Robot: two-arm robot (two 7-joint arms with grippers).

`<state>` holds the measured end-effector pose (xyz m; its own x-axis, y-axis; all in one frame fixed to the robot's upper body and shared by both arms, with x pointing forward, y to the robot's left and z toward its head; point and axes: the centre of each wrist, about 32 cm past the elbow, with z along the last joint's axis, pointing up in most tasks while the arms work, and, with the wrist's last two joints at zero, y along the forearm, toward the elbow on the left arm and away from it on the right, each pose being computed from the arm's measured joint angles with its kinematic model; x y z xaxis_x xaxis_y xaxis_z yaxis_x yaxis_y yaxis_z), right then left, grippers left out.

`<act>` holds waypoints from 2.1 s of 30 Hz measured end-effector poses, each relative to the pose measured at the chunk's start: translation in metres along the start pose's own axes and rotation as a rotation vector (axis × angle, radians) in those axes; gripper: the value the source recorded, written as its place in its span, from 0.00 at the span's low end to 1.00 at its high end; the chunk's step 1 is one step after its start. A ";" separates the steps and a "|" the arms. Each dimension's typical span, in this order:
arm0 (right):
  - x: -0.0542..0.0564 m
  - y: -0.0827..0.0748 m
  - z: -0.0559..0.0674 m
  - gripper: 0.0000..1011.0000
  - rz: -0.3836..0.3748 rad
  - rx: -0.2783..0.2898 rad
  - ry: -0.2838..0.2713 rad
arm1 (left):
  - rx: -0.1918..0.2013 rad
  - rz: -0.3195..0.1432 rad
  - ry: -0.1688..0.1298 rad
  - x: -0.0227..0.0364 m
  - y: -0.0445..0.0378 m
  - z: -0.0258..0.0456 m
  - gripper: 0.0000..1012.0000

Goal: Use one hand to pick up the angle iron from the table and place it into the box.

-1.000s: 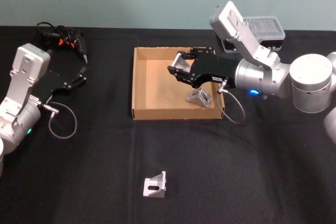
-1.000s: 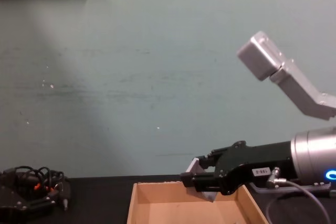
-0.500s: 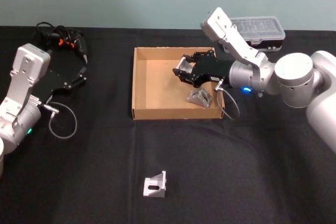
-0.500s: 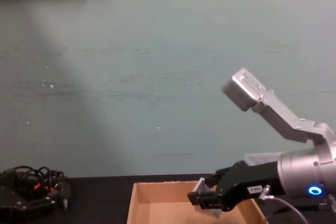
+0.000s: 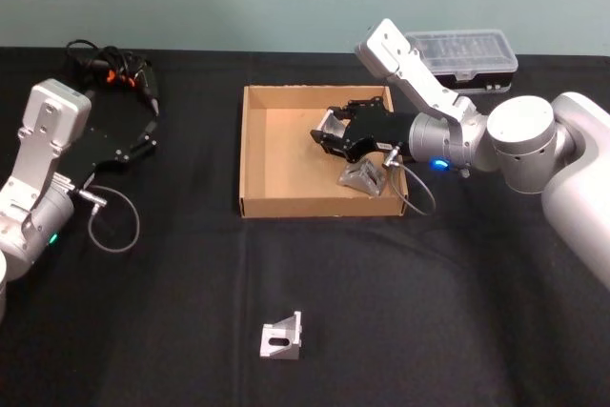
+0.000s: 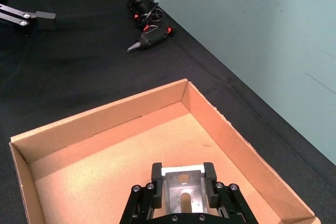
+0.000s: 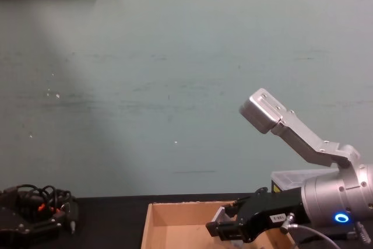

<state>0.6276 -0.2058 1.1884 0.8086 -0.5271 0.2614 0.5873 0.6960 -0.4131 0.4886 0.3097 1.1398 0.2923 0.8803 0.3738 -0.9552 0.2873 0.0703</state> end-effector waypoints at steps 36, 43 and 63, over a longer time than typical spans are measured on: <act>0.000 -0.002 0.001 0.99 -0.005 0.010 0.006 | 0.000 0.000 0.000 0.0000 0.0000 0.0000 0.99; -0.001 -0.012 0.007 0.99 -0.035 0.053 -0.008 | 0.000 0.000 0.000 0.0000 0.0000 0.0000 0.99; -0.021 -0.094 0.038 0.99 -0.117 0.224 -0.061 | 0.000 0.000 0.000 0.0000 0.0000 0.0000 0.99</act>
<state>0.5574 -0.2414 1.2552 0.7312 -0.5850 0.3508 0.6649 0.7262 -0.1750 0.4886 0.3097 1.1398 0.2923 0.8803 0.3738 -0.9552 0.2874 0.0703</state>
